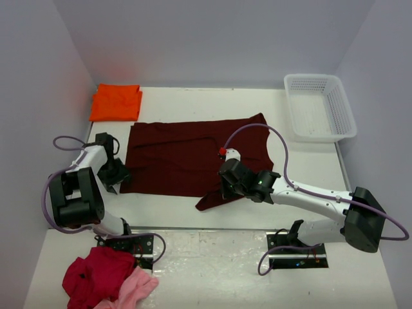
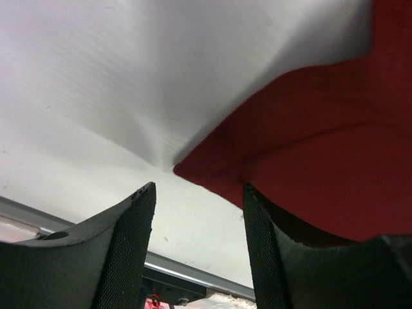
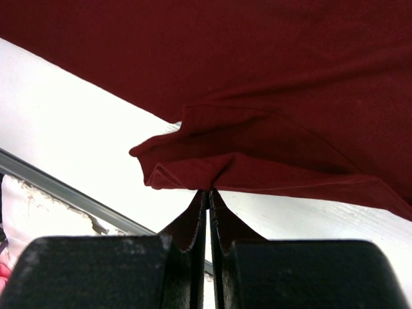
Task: Fold and stack the t-shirts
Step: Grap the side of the flattened tshirt closest away from the robot with both arms
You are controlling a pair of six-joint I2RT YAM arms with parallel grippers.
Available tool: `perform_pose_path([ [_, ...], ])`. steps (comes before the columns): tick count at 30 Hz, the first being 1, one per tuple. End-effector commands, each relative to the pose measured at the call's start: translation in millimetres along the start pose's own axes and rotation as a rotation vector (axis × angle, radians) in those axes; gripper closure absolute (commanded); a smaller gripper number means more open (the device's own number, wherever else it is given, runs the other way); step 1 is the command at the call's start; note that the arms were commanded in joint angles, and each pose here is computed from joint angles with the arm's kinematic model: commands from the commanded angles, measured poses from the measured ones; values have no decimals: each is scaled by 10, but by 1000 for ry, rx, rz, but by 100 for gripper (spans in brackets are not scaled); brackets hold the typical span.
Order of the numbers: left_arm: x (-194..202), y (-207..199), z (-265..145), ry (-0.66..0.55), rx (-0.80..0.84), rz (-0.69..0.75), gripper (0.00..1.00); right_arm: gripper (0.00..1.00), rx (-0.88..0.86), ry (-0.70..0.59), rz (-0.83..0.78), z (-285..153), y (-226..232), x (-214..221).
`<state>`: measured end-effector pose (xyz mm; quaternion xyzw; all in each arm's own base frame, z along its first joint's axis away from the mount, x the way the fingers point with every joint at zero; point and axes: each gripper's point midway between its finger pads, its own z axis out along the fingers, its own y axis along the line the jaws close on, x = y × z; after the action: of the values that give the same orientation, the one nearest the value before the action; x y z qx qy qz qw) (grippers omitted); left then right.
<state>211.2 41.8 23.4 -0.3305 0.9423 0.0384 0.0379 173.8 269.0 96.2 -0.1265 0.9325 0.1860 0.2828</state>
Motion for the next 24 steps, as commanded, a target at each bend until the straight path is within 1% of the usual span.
perform_pose_path([
  [1,91,99,-31,41,-14,-30,43,100,-7,-47,-10,-36,8,-84],
  [5,121,150,36,72,-41,-40,43,100,-17,-51,-10,-48,36,-109],
  [12,13,142,143,83,-36,-47,43,100,-17,-54,-6,-55,11,-84],
  [16,-14,173,261,96,-61,-65,45,100,-20,-55,-6,-71,18,-92],
  [18,-22,162,314,106,-64,-65,50,100,-23,-53,-4,-71,19,-84],
  [19,-36,155,324,104,-63,-67,57,100,-22,-50,-3,-68,18,-76],
  [21,-54,142,350,102,-60,-69,64,100,-19,-45,0,-52,13,-63],
  [22,-55,141,367,107,-63,-67,70,100,-20,-44,0,-46,21,-67],
  [24,-59,131,386,109,-60,-67,78,100,-10,-42,2,-36,2,-57],
])
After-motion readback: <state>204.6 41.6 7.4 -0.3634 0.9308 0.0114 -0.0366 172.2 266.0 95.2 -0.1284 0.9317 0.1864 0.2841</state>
